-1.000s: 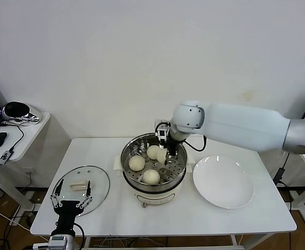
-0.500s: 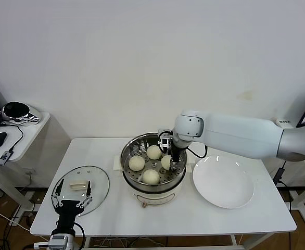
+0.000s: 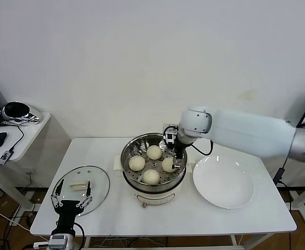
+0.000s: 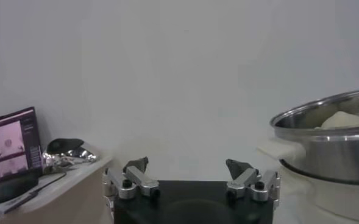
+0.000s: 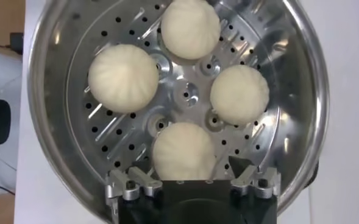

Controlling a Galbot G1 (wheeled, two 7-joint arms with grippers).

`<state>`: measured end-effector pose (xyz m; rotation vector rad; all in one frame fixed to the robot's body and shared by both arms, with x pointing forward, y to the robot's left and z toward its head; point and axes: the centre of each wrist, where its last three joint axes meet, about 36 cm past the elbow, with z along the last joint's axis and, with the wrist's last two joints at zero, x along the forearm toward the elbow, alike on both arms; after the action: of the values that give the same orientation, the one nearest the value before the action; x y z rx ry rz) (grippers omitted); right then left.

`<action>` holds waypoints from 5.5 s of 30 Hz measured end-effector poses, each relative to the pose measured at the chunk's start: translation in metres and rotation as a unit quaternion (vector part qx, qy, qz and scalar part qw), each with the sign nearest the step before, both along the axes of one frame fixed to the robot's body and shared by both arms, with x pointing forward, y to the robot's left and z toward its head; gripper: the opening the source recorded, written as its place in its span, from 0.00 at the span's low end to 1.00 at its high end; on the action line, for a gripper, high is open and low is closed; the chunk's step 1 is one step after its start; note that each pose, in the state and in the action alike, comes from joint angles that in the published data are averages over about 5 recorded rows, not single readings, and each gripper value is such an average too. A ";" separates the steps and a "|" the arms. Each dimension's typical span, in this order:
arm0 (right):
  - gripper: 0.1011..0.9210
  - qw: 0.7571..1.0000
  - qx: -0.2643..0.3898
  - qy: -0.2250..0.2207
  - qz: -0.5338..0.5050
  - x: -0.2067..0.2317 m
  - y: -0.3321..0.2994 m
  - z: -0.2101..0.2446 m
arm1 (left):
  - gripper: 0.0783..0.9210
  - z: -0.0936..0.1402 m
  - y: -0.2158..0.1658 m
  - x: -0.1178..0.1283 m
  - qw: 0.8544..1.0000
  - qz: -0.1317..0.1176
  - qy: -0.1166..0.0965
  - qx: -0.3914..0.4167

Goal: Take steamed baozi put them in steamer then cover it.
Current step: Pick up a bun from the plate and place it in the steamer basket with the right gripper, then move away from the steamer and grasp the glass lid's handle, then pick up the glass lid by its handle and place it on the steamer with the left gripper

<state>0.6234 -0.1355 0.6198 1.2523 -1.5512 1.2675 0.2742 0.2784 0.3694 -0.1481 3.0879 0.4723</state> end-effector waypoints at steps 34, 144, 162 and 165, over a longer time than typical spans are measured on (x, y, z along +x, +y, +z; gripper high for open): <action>0.88 0.731 0.525 -0.400 -0.172 -0.146 -0.184 -0.147 | 0.88 -0.015 -0.012 -0.006 1.000 0.005 -0.008 0.012; 0.88 0.601 0.396 -0.516 -0.464 -0.372 -0.269 -0.255 | 0.08 -0.026 0.150 0.102 0.791 -0.036 0.066 0.607; 0.88 0.614 0.394 -0.510 -0.457 -0.367 -0.240 -0.260 | 0.08 0.103 0.066 0.109 0.819 -0.024 0.001 0.573; 0.88 0.616 0.388 -0.509 -0.459 -0.364 -0.236 -0.261 | 0.08 0.108 0.039 0.116 0.821 -0.038 -0.006 0.569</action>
<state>0.2599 -0.3710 0.3586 -0.2628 -3.1725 0.4684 0.3898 0.3178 0.4773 0.0040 2.2199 2.0950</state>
